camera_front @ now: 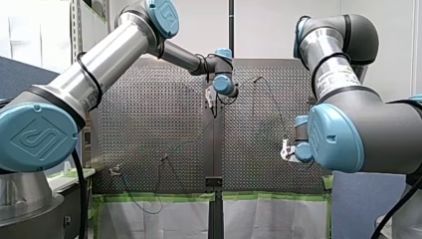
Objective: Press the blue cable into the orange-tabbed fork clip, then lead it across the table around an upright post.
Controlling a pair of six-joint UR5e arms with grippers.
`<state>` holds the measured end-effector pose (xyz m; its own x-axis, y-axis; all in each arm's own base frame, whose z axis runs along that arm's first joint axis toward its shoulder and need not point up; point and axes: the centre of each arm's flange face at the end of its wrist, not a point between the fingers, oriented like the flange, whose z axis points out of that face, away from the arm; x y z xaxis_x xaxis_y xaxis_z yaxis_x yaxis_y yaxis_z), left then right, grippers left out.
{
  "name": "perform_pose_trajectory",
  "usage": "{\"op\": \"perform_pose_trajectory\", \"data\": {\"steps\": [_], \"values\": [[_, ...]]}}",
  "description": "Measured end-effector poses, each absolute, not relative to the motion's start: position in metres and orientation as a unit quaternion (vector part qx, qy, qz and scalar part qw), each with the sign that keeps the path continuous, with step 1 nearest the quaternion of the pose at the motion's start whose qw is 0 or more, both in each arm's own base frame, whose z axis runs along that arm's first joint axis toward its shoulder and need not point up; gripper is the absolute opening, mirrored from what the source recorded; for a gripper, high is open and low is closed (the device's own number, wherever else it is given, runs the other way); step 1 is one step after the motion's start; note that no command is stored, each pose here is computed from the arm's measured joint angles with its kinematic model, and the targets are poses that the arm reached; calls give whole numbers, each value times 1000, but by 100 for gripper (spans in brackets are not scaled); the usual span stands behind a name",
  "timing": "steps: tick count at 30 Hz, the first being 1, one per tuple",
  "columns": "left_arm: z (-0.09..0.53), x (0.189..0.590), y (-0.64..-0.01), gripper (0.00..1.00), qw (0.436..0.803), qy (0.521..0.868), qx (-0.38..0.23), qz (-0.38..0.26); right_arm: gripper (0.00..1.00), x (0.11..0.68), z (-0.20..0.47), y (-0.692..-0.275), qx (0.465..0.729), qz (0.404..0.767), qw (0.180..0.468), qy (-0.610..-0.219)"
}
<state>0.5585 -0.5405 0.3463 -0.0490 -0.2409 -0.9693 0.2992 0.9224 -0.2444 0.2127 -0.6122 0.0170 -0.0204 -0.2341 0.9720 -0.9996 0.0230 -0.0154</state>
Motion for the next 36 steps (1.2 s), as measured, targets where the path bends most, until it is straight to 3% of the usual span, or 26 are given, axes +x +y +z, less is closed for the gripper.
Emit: {"op": "perform_pose_trajectory", "data": {"steps": [15, 28, 36], "values": [[346, 562, -535, 100, 689, 699, 16, -189, 0, 165, -52, -630, 512, 429, 448, -594], [345, 564, -530, 100, 688, 704, 12, -180, 0, 133, -112, -638, 520, 402, 460, -597], [346, 558, -528, 100, 675, 720, 9, -162, 0, 127, -155, -624, 536, 380, 447, -608]]}}
